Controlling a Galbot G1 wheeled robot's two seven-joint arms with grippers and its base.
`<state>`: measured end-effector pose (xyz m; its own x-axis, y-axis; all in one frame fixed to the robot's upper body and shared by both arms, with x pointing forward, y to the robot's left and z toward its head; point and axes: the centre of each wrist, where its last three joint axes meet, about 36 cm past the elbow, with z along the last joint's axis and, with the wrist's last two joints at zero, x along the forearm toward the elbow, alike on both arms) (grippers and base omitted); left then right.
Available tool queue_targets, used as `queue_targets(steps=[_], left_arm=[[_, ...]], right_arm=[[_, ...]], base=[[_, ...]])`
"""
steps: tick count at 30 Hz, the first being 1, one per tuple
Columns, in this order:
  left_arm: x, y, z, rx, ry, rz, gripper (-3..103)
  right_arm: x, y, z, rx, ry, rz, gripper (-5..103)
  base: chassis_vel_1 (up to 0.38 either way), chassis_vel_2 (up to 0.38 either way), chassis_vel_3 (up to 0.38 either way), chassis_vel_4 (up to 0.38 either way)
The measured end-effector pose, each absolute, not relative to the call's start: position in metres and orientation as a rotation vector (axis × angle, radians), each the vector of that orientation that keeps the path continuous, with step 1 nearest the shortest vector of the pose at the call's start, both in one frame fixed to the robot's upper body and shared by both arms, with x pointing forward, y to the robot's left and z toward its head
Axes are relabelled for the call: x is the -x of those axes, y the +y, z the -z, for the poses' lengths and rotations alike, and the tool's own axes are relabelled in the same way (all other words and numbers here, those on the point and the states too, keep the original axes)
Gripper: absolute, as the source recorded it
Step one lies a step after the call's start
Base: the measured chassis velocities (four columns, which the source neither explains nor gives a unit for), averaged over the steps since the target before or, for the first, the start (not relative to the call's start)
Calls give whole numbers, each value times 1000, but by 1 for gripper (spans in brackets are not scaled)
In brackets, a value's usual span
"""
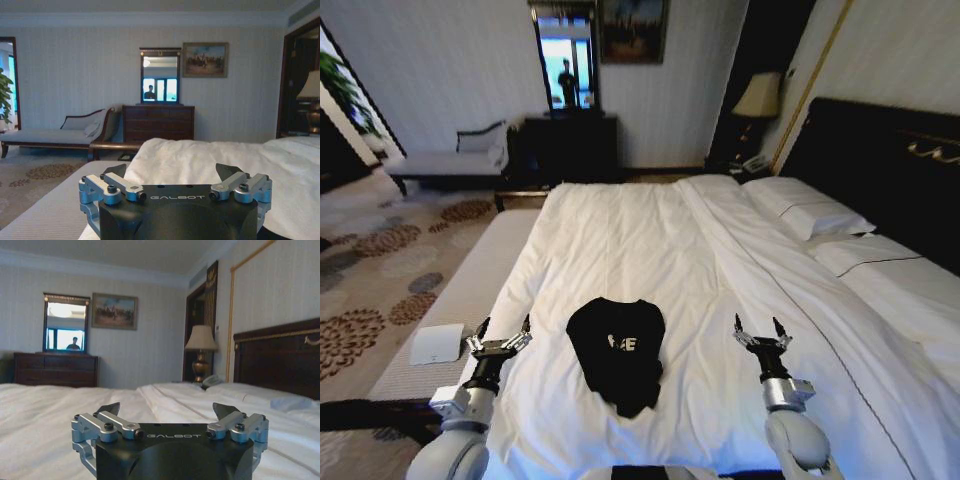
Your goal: Fold the clothes on the bed.
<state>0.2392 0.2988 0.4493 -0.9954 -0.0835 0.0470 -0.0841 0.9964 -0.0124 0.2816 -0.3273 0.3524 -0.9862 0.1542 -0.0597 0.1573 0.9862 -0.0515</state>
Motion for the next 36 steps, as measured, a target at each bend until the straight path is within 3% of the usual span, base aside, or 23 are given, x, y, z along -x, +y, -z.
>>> queue_targets(steps=[26,36], left_arm=[[-238,301,-448,-137,-3086,-16,100],[-242,301,-453,-154,-3098,69,100]], right_arm=[[-277,-316,-346,-197,3096,82,100],[-277,-309,-331,-148,3131,54,100]], base=[[-7,5,-9,5],[0,0,0,0]])
